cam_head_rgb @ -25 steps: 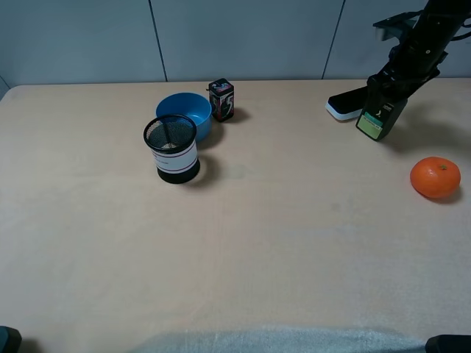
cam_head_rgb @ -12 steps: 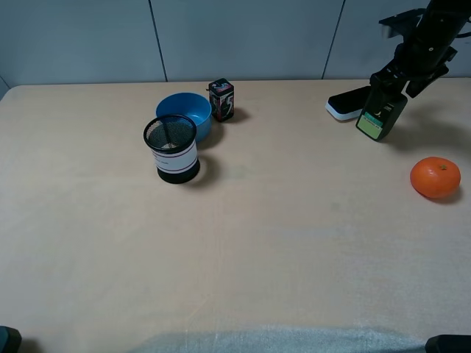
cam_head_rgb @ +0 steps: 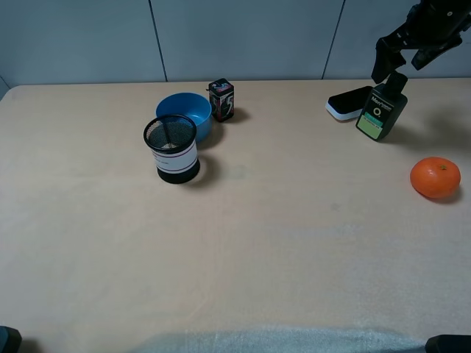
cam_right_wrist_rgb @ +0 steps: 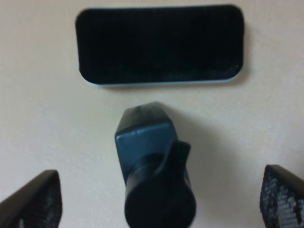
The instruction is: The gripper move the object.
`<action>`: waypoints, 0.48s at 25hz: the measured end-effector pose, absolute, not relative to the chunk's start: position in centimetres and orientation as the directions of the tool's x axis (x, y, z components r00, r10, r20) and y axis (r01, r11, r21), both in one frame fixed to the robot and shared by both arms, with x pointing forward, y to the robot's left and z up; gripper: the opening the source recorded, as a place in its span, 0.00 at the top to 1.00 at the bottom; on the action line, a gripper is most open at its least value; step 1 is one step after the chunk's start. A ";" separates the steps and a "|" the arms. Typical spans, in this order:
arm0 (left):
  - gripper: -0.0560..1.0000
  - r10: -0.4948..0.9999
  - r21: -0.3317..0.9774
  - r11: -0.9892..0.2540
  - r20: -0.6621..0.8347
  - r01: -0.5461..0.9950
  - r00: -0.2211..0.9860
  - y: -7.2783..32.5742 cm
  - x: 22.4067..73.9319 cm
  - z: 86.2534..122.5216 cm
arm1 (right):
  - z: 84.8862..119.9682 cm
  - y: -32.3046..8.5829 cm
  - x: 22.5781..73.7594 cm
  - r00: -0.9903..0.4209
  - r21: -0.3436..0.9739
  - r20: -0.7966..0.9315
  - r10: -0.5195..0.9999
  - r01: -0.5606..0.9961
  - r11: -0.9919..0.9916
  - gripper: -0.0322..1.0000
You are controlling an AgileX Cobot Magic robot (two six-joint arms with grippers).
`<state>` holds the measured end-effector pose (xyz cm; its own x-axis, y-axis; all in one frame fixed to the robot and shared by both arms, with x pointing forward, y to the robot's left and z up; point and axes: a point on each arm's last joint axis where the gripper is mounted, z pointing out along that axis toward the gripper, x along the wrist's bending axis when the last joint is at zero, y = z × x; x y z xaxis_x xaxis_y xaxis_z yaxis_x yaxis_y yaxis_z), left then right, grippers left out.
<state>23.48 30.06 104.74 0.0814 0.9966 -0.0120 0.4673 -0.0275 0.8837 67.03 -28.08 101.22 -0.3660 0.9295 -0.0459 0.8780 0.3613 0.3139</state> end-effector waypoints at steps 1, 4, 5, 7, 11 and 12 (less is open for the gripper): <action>0.24 0.997 0.884 -0.027 -0.012 0.467 0.081 30.1 23.5 104.7 | 101.7 -28.1 66.9 -0.357 0.324 -0.046 0.933 0.878 0.353 0.36; 0.24 0.997 0.884 -0.027 -0.012 0.467 0.081 30.1 23.5 104.7 | 103.8 -28.1 66.1 -0.331 0.356 -0.046 0.942 0.876 0.325 0.36; 0.24 0.997 0.884 -0.027 -0.012 0.467 0.081 30.1 23.5 104.7 | 104.4 -28.1 65.9 -0.324 0.365 -0.045 0.945 0.875 0.318 0.36; 0.24 0.997 0.884 -0.027 -0.012 0.467 0.081 30.1 23.5 104.7 | 105.9 -28.5 65.3 -0.300 0.395 -0.037 0.953 0.872 0.289 0.36; 0.24 0.997 0.884 -0.027 -0.012 0.467 0.081 30.1 23.5 104.7 | 108.8 -29.7 63.8 -0.238 0.447 -0.008 0.971 0.868 0.216 0.36; 0.24 0.997 0.884 -0.027 -0.012 0.467 0.081 30.1 23.5 104.7 | 109.3 -30.1 63.4 -0.221 0.457 -0.003 0.975 0.867 0.198 0.36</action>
